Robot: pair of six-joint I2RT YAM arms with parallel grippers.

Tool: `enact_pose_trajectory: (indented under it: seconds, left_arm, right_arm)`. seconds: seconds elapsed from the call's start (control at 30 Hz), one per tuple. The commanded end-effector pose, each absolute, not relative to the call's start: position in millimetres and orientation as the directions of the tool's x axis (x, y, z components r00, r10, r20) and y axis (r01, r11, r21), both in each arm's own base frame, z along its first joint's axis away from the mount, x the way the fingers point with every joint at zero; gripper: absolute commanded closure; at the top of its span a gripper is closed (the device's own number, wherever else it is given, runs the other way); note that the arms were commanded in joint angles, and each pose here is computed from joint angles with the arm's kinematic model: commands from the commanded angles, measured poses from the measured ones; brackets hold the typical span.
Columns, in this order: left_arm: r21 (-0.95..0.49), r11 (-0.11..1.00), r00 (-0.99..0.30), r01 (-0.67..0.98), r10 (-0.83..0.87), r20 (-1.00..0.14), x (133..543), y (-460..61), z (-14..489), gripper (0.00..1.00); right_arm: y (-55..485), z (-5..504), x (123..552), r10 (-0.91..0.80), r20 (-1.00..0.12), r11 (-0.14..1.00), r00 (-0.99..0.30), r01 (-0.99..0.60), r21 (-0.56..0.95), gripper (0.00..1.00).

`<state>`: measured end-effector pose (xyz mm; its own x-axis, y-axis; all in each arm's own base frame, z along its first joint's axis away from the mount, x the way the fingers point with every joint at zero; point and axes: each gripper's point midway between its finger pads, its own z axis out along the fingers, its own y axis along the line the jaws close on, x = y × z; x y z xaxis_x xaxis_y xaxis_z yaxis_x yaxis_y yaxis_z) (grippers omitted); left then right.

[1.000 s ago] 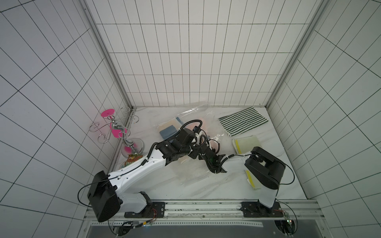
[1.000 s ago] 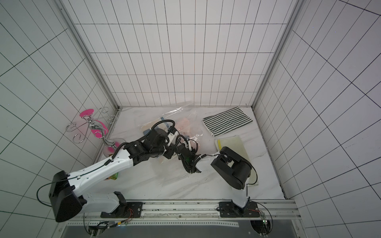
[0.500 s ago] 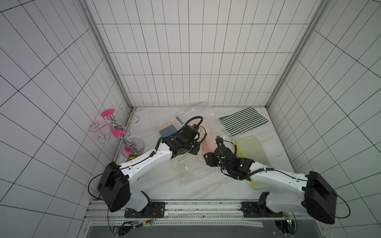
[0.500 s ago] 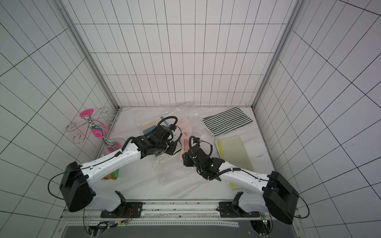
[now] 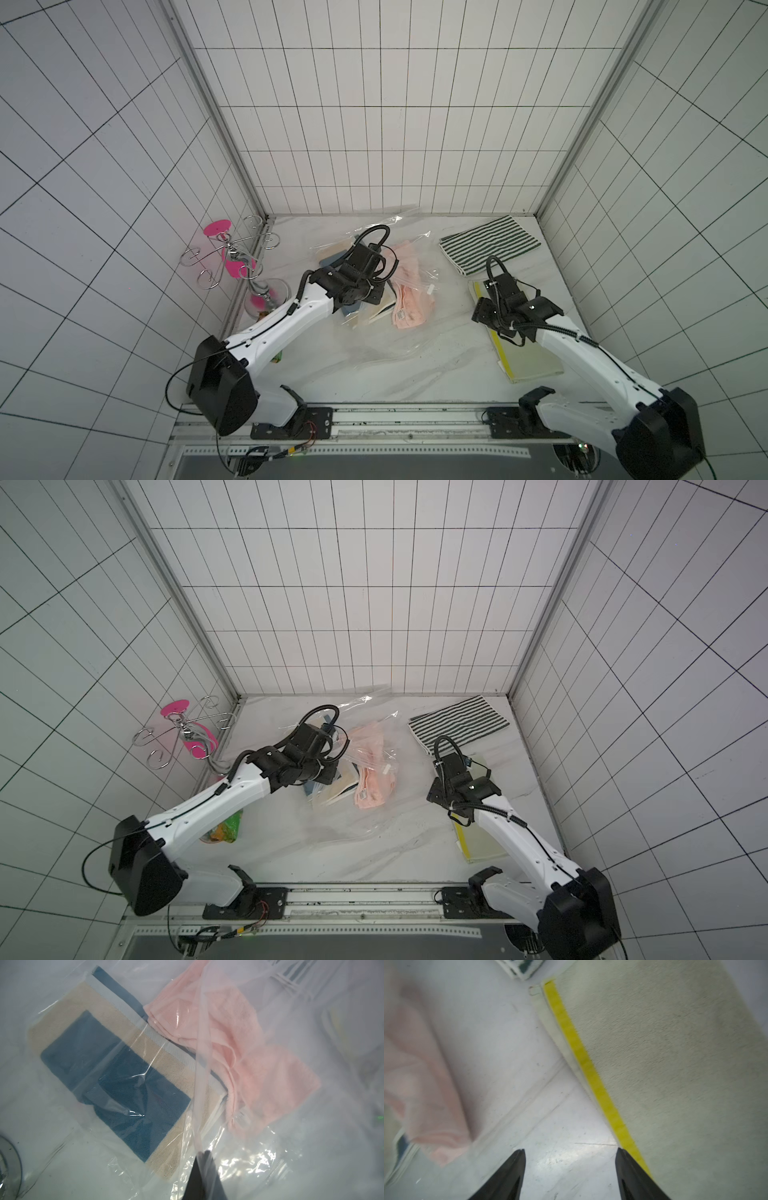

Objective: Place the folded towel into the vacuum bag
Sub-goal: Adjust the towel at the center of the board.

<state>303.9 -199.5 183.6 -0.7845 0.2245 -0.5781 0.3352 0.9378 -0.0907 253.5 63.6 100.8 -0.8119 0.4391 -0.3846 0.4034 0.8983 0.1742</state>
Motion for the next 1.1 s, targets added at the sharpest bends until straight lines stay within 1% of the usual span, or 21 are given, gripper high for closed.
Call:
enact_pose_trajectory:
  seconds: [0.0, 0.03, 0.1, 0.17, 0.27, 0.33, 0.43, 0.57, 0.67, 0.73, 0.83, 0.93, 1.0, 1.07]
  left_arm:
    - [-0.069, 0.941, -0.755, 0.33, 0.219, -0.618, 304, -189, 205, 0.94]
    - [-0.105, 0.929, -0.755, 0.356, 0.219, -0.618, 301, -196, 206, 0.92]
    - [-0.186, 0.897, -0.764, 0.4, 0.215, -0.608, 292, -210, 211, 0.85]
    - [-0.267, 0.868, -0.786, 0.418, 0.198, -0.586, 281, -220, 216, 0.72]
    - [-0.329, 0.843, -0.791, 0.425, 0.17, -0.588, 272, -225, 226, 0.61]
    - [-0.352, 0.832, -0.786, 0.429, 0.152, -0.599, 268, -227, 234, 0.57]
    - [-0.393, 0.811, -0.781, 0.434, 0.121, -0.613, 263, -229, 249, 0.53]
    - [-0.394, 0.782, -0.74, 0.483, 0.124, -0.661, 250, -248, 270, 0.5]
    - [-0.406, 0.734, -0.717, 0.545, 0.156, -0.68, 234, -282, 280, 0.49]
    - [-0.414, 0.706, -0.708, 0.575, 0.176, -0.684, 224, -306, 280, 0.49]
    - [-0.439, 0.652, -0.701, 0.618, 0.204, -0.684, 204, -346, 277, 0.49]
    - [-0.481, 0.585, -0.698, 0.653, 0.217, -0.683, 184, -385, 279, 0.49]
    - [-0.504, 0.544, -0.7, 0.671, 0.239, -0.673, 173, -414, 276, 0.49]
    - [-0.523, 0.526, -0.712, 0.671, 0.258, -0.654, 170, -437, 263, 0.49]
  right_arm:
    - [45, 88, 262, 0.402, -0.314, 0.915, -0.86, 0.387, 0.112, 0.28]
    - [44, 82, 266, 0.394, -0.296, 0.919, -0.87, 0.384, 0.095, 0.29]
    - [44, 69, 266, 0.374, -0.253, 0.927, -0.892, 0.371, 0.061, 0.3]
    - [53, 57, 270, 0.366, -0.232, 0.93, -0.901, 0.354, 0.093, 0.32]
    - [55, 42, 268, 0.364, -0.202, 0.931, -0.909, 0.352, 0.092, 0.35]
    - [60, 37, 272, 0.363, -0.183, 0.931, -0.914, 0.348, 0.107, 0.42]
    - [97, 39, 282, 0.358, -0.148, 0.915, -0.922, 0.314, 0.255, 0.49]
    - [143, 53, 281, 0.29, -0.144, 0.926, -0.946, 0.239, 0.291, 0.47]
    - [149, 63, 281, 0.287, -0.147, 0.918, -0.947, 0.228, 0.323, 0.45]
    - [140, 77, 280, 0.294, -0.171, 0.916, -0.941, 0.226, 0.331, 0.42]
    - [104, 97, 277, 0.363, -0.208, 0.901, -0.908, 0.285, 0.326, 0.37]
    - [49, 103, 267, 0.462, -0.228, 0.876, -0.857, 0.402, 0.267, 0.34]
    - [15, 99, 261, 0.54, -0.219, 0.837, -0.812, 0.494, 0.235, 0.32]
    - [-13, 92, 255, 0.609, -0.212, 0.792, -0.764, 0.572, 0.211, 0.31]
